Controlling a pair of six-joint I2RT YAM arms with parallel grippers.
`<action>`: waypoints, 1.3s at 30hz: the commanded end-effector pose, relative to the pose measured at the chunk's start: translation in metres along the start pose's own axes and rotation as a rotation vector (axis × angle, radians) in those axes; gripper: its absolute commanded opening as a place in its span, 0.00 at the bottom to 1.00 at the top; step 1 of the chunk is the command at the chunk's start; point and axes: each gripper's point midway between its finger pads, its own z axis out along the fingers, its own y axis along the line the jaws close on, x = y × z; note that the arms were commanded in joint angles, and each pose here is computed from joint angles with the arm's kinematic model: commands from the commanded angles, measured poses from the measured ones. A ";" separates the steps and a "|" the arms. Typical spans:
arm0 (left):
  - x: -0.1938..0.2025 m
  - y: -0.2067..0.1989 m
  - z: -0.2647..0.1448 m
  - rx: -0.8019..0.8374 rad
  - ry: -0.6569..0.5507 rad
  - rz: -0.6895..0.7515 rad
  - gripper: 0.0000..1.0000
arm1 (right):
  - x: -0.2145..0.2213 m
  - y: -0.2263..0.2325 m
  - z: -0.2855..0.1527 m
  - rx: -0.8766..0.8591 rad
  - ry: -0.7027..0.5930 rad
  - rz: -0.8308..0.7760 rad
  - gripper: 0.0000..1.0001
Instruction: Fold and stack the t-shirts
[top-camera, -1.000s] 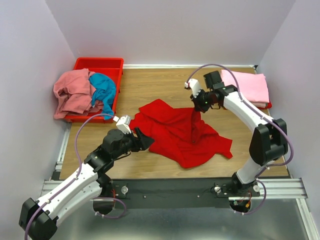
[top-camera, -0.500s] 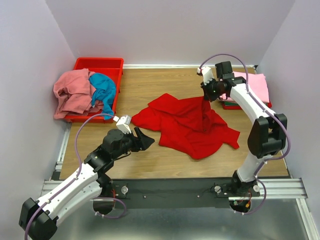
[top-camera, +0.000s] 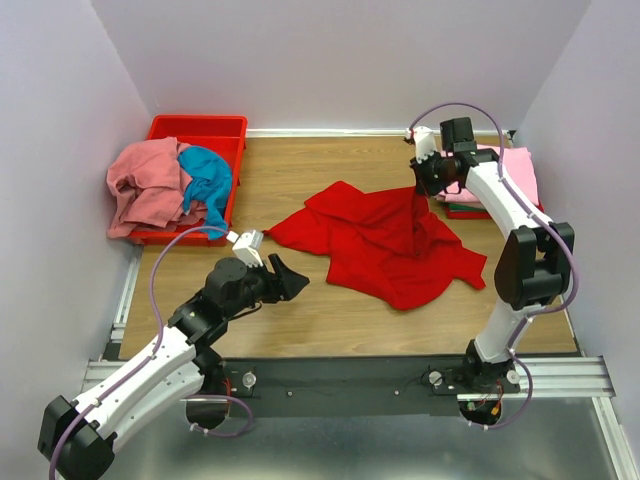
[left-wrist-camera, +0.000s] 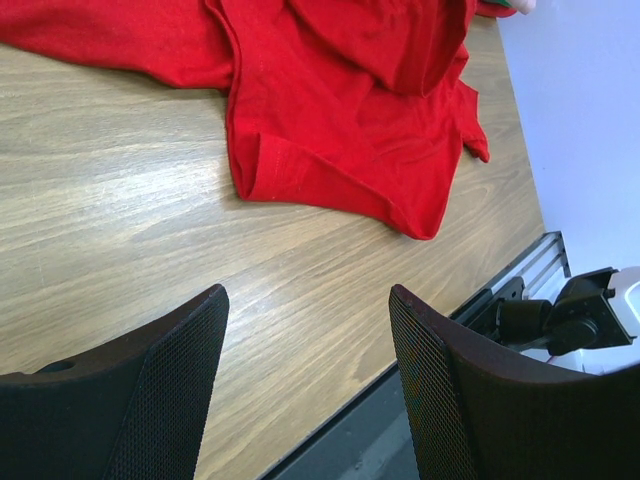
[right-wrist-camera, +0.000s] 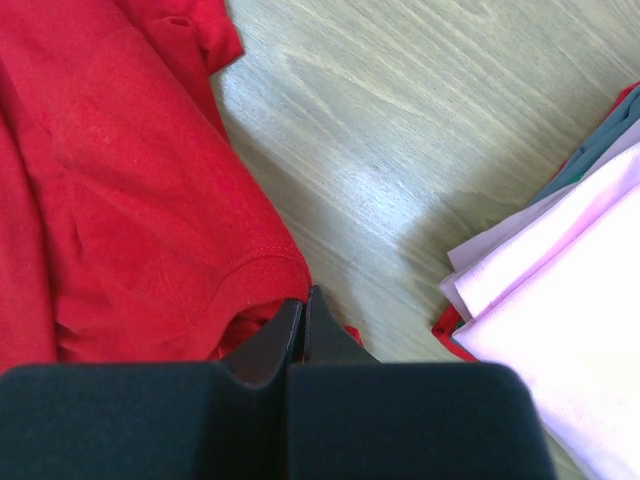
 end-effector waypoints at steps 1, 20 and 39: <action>-0.010 -0.011 -0.002 0.031 -0.019 0.021 0.73 | -0.010 -0.015 0.001 0.035 -0.023 0.015 0.01; -0.014 -0.010 -0.002 0.018 -0.028 0.026 0.73 | -0.020 -0.026 -0.006 0.063 -0.050 0.038 0.08; -0.021 -0.017 0.007 0.026 -0.026 0.047 0.73 | -0.017 -0.027 -0.026 0.105 -0.052 0.008 0.41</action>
